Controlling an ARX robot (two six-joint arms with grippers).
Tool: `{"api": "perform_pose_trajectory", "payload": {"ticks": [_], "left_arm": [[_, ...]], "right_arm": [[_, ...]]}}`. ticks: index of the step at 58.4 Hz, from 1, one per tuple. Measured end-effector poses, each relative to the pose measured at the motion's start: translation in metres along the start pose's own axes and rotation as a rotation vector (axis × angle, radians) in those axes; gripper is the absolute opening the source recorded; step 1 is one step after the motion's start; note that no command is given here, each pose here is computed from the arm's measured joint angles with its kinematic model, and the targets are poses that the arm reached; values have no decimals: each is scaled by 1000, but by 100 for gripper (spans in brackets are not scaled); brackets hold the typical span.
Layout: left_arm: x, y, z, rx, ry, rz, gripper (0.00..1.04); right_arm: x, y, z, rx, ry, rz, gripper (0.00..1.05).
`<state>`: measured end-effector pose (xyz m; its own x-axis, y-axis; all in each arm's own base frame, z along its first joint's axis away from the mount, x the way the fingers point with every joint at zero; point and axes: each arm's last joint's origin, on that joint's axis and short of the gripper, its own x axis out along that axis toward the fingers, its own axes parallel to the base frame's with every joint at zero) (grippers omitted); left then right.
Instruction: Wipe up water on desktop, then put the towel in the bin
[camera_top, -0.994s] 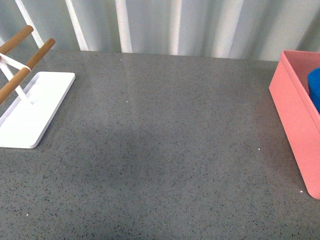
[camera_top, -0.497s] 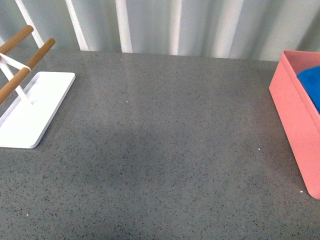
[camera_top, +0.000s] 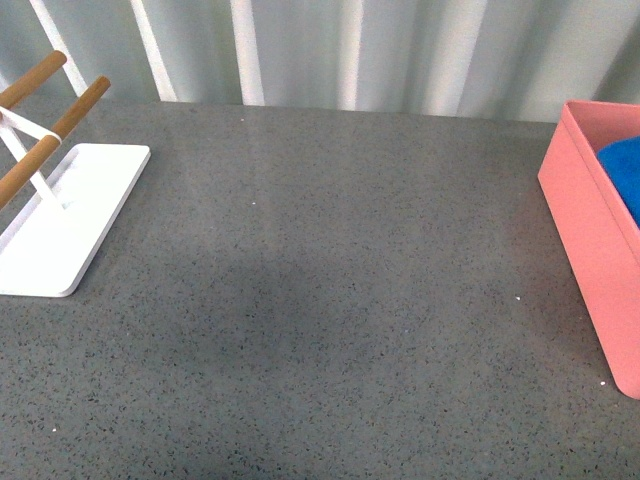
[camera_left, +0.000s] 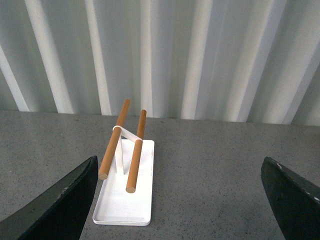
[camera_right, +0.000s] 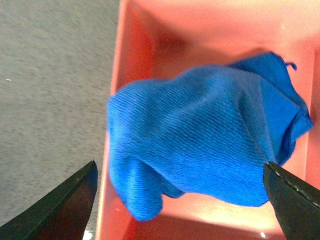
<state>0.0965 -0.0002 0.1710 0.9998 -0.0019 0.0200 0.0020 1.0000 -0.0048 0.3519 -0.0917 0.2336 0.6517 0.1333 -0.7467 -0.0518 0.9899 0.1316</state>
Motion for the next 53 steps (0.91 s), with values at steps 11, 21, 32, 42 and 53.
{"api": "perform_pose_trajectory", "payload": {"ticks": [11,21,32,42,53], "left_arm": [[0,0,0,0,0,0,98],[0,0,0,0,0,0,98],[0,0,0,0,0,0,98],[0,0,0,0,0,0,98],[0,0,0,0,0,0,98]], "right_arm": [[-69,41,4,-131,-399,32,98],[-125,87,-37,-295,-600,50,98],[-137,95,-79,-278,-743,-98,89],[-119,96,-124,-128,-861,-145,57],[-106,99,-159,-118,-845,-112,18]]}}
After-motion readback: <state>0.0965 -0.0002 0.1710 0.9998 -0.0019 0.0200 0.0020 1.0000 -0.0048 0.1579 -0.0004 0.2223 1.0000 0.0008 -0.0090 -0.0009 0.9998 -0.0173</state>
